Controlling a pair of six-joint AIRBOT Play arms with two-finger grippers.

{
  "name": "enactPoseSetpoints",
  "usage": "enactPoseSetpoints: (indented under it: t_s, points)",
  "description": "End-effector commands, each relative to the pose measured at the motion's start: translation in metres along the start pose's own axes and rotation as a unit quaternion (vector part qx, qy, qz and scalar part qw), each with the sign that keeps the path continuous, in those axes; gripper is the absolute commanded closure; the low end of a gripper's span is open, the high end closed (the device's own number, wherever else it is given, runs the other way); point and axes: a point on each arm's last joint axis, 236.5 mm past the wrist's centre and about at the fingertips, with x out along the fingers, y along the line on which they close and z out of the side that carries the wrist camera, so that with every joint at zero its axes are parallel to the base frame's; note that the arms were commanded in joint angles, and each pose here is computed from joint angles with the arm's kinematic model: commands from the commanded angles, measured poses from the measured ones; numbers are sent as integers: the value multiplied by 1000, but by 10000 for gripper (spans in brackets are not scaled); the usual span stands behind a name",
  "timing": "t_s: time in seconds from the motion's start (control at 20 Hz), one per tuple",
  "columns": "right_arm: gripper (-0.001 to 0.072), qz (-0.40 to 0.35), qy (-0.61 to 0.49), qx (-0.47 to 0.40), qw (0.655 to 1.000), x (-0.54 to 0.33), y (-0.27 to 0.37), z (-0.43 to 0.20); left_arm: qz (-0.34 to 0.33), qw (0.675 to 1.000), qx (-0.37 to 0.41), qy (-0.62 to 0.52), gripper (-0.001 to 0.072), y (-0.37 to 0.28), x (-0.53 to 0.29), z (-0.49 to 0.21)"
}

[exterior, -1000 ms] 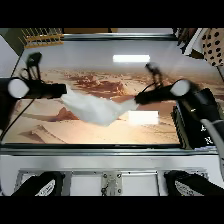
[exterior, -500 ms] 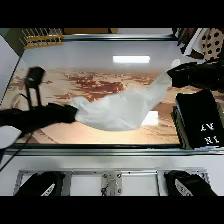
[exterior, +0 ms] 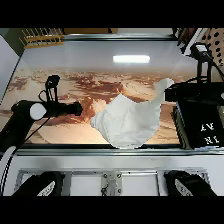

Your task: Fold the clothes and pants, and hang the long-sleeved shirts on hangers.

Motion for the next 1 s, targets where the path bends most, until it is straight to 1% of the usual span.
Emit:
enactPoseSetpoints:
  t_s: [0.0,0.1,0.15,0.3,0.4,0.5,0.7,0.75,0.8,0.85,0.9,0.95]
  points:
    - [701,-3,14,2,1000,7,-3,-8,-59,996,-8,58,47,-2,58,4]
    - [701,-2,19,3,1000,11,-4,-9,-103,991,8,84,47,-21,88,6]
    - [701,-2,22,4,1000,13,-4,-10,-109,989,14,96,47,-27,102,9]
    - [700,-2,31,6,1000,20,-6,-12,-109,984,25,136,47,-33,140,4]
    - [700,-2,35,7,999,23,-7,-13,-114,977,30,178,47,-38,154,-11]
    - [700,-2,40,8,999,26,-7,-14,-121,967,37,222,48,-44,159,-27]
    - [700,-1,45,10,999,31,-8,-16,-125,960,53,245,48,-56,164,-43]
    - [700,-1,45,9,999,31,-8,-16,-125,960,52,247,130,-55,164,-45]
    - [700,-2,45,9,999,30,-8,-16,-125,958,52,252,418,-56,163,-47]
    - [700,-2,45,9,999,30,-8,-15,-125,959,48,248,658,-54,161,-44]
    - [700,-3,43,8,999,30,-9,-15,-125,963,43,236,698,-52,155,-35]
    - [700,-8,36,6,999,28,-11,-11,-125,969,33,209,699,-49,144,-17]
